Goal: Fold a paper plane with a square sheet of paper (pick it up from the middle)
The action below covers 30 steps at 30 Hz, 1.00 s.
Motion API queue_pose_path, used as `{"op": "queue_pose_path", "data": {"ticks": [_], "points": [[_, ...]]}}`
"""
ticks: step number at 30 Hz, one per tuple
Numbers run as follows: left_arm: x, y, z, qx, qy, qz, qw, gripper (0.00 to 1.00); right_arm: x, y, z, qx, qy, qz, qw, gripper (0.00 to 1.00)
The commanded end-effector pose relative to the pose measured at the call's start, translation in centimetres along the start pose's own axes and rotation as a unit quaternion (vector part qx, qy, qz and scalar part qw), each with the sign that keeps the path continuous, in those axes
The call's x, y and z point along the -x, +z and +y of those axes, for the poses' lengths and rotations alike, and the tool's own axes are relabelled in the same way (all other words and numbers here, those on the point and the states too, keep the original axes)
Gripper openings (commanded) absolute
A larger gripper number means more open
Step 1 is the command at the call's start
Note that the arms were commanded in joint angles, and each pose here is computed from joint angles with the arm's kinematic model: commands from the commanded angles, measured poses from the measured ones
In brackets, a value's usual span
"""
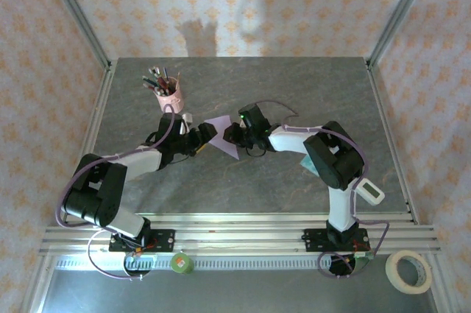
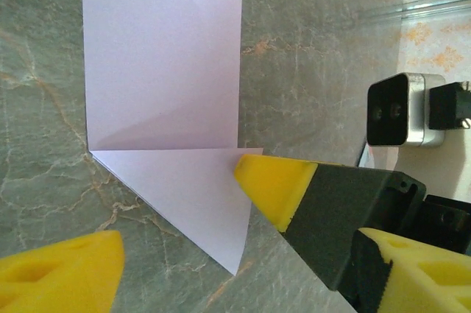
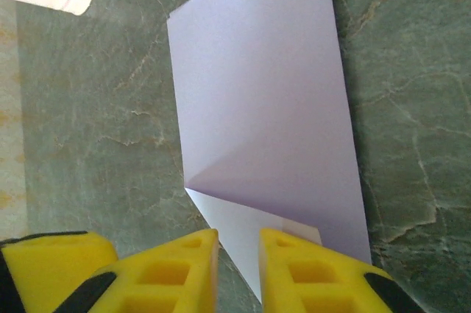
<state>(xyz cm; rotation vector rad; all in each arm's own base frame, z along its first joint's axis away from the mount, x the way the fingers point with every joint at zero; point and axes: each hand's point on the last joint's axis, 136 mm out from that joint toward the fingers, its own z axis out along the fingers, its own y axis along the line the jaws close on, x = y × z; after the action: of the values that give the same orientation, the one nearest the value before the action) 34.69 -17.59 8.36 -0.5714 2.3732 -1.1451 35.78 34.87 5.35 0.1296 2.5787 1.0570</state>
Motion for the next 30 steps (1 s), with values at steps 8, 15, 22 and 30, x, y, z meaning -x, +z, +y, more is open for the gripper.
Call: {"op": "queue_pose_path", "data": {"ticks": [8, 15, 22, 30], "points": [[-1.1, 1.9, 0.3, 0.018, -0.034, 0.018, 0.999, 0.65, -0.5, 0.0, -2.4, -0.033, 0.006, -0.003, 0.999, 0.20], [-0.5, 1.6, 1.9, 0.054, -0.067, -0.026, 0.996, 0.50, -2.0, 0.8, -3.6, -0.043, 0.003, 0.032, 0.999, 0.20], [-0.7, 1.9, 2.9, 0.069, -0.095, -0.046, 0.992, 0.38, -3.8, 1.1, -4.7, -0.050, 0.012, 0.067, 0.996, 0.18], [-0.5, 2.8, 3.1, 0.086, -0.090, -0.050, 0.991, 0.36, -4.1, 1.1, -5.2, -0.061, -0.002, 0.076, 0.995, 0.18]]}}
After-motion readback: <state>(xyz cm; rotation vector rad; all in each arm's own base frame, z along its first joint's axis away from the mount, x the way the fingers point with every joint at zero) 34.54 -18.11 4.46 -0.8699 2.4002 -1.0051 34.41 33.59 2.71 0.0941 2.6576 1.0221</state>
